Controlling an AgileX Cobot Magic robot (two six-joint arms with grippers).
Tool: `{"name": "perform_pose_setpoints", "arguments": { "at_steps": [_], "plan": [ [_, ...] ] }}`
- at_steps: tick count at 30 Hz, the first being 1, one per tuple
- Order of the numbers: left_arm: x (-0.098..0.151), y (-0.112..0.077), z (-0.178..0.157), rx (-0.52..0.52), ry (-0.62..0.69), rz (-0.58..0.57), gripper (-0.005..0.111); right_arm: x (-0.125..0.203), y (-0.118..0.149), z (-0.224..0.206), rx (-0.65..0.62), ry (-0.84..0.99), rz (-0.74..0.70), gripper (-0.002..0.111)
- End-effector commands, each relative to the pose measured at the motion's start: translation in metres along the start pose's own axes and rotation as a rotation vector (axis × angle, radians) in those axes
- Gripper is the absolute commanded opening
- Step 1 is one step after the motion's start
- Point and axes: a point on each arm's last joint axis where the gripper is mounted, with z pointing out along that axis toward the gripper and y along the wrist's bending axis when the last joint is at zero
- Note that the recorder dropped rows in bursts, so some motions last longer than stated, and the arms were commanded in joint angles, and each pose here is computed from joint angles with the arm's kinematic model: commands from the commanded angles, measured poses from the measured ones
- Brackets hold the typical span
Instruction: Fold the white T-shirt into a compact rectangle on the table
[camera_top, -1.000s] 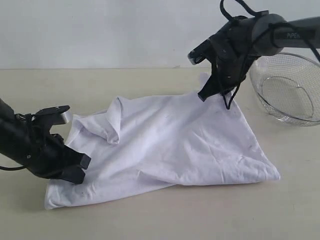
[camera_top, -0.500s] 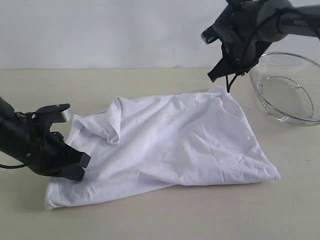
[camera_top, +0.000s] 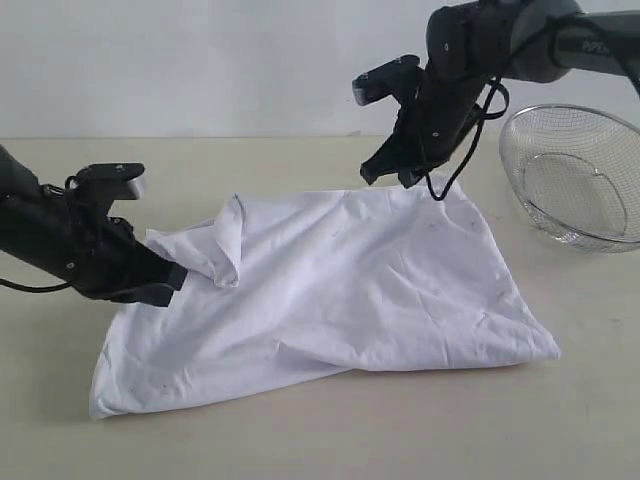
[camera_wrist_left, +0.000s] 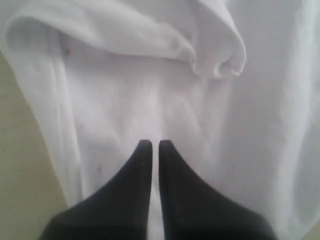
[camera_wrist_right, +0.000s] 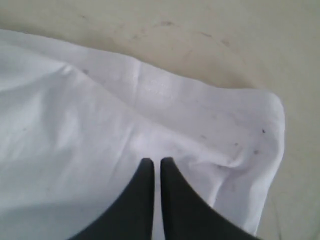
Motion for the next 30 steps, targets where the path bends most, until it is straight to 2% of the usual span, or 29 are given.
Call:
{"name": "perform_pose_setpoints", "arguments": {
  "at_steps": [1,6,11,15,17,21,22,25,27,30],
  "plan": [
    [-0.010,-0.008,-0.001,0.107,-0.003,0.016,0.005,0.002,-0.017,0.009,0.034,-0.034,0.038,0.001],
    [-0.034,-0.027,0.000,0.163,-0.098,0.116,0.005,0.010,-0.027,0.029,0.040,-0.020,0.085,0.000],
    [-0.055,-0.039,0.014,0.210,-0.103,0.144,0.005,0.016,-0.030,0.044,0.043,0.000,0.116,0.000],
    [-0.068,-0.051,0.038,0.243,-0.088,0.178,0.005,0.022,-0.030,0.054,0.045,0.030,0.119,0.000],
    [-0.070,-0.048,0.054,0.240,-0.062,0.131,0.005,0.022,-0.030,0.055,0.044,0.034,0.119,0.000],
    [-0.067,-0.025,0.075,0.055,0.029,0.127,0.005,0.023,-0.029,0.055,0.043,0.041,0.118,0.000],
    [-0.069,-0.017,0.074,-0.029,0.030,0.150,0.005,0.023,-0.029,0.055,0.042,0.047,0.118,0.000],
    [-0.086,0.006,0.063,-0.149,0.000,0.164,0.005,0.026,-0.029,0.055,0.037,0.072,0.118,0.000],
    [-0.101,0.021,0.051,-0.176,-0.050,0.137,0.005,0.029,-0.027,0.062,0.032,0.092,0.118,0.000],
    [-0.115,0.029,0.040,-0.186,-0.080,0.136,0.005,0.040,-0.024,0.081,0.018,0.146,0.117,0.000]
  ]
}}
